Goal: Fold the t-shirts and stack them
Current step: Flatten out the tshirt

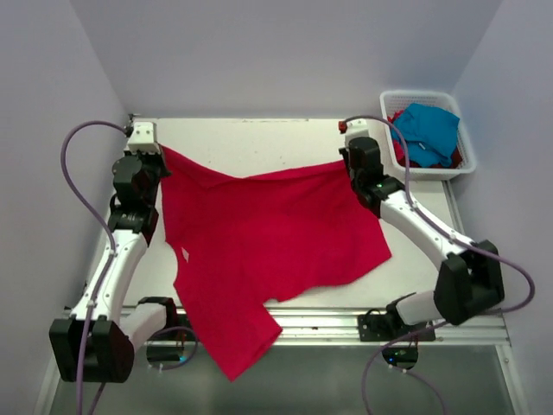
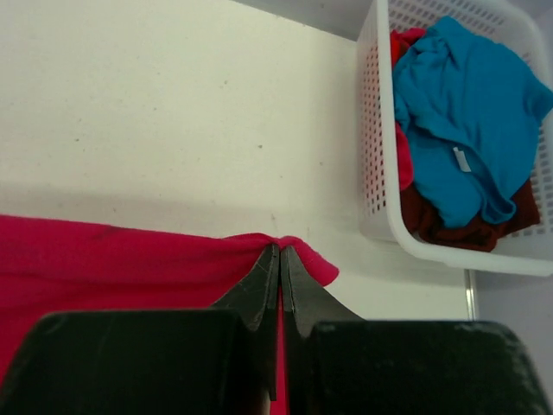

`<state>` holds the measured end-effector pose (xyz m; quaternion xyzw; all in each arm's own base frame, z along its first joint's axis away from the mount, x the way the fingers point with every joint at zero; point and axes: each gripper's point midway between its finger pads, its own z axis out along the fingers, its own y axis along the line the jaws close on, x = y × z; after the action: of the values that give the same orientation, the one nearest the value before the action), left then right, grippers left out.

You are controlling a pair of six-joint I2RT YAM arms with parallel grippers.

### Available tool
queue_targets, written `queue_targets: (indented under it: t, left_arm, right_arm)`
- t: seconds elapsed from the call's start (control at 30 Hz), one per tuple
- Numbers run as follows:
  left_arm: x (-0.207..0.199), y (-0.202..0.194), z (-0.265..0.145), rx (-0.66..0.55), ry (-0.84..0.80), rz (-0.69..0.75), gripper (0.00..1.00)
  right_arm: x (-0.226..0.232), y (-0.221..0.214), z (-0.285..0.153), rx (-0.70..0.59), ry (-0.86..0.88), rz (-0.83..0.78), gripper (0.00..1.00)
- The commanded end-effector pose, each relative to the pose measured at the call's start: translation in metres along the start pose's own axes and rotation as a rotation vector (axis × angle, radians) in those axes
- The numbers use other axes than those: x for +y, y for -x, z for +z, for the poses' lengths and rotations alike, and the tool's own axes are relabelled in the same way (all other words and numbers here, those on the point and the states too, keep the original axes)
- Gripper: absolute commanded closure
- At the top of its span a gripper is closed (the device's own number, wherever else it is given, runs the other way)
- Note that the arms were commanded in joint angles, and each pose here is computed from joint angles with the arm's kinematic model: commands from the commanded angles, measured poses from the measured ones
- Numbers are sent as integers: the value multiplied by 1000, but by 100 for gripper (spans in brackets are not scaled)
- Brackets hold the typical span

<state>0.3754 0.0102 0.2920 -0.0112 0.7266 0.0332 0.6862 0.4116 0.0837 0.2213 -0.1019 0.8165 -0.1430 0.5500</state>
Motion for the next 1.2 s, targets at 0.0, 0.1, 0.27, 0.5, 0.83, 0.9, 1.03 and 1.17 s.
queue_targets:
  t: [0.0,0.1,0.27,0.5,0.83,0.9,1.03,1.17]
  left_arm:
    - [16,26,28,-140,94,-49,100]
    - [16,10,50,-102,106,-41,100]
    - [15,-20,87,-32,118,-22,100]
    - [3,-56,128,22,76,-43,100]
    - [-8,-77,181,46,39,-54,100]
    - [-10,-81,191,53,30,-46,100]
    - [-10,-84,208,59,31,-27,100]
    - [-13,-91,222,66,18,-25,100]
  right_arm:
    - [-12,34,33,-80,-96,134,100]
    - [-5,24,68,-26,-107,119,100]
    - [-4,22,111,30,-138,118,100]
    - [0,5,156,92,-158,113,100]
    - [14,-24,208,153,-168,91,100]
    - [17,-30,219,167,-168,95,100]
    - [14,-36,233,177,-191,95,100]
    - [2,-39,245,184,-225,105,100]
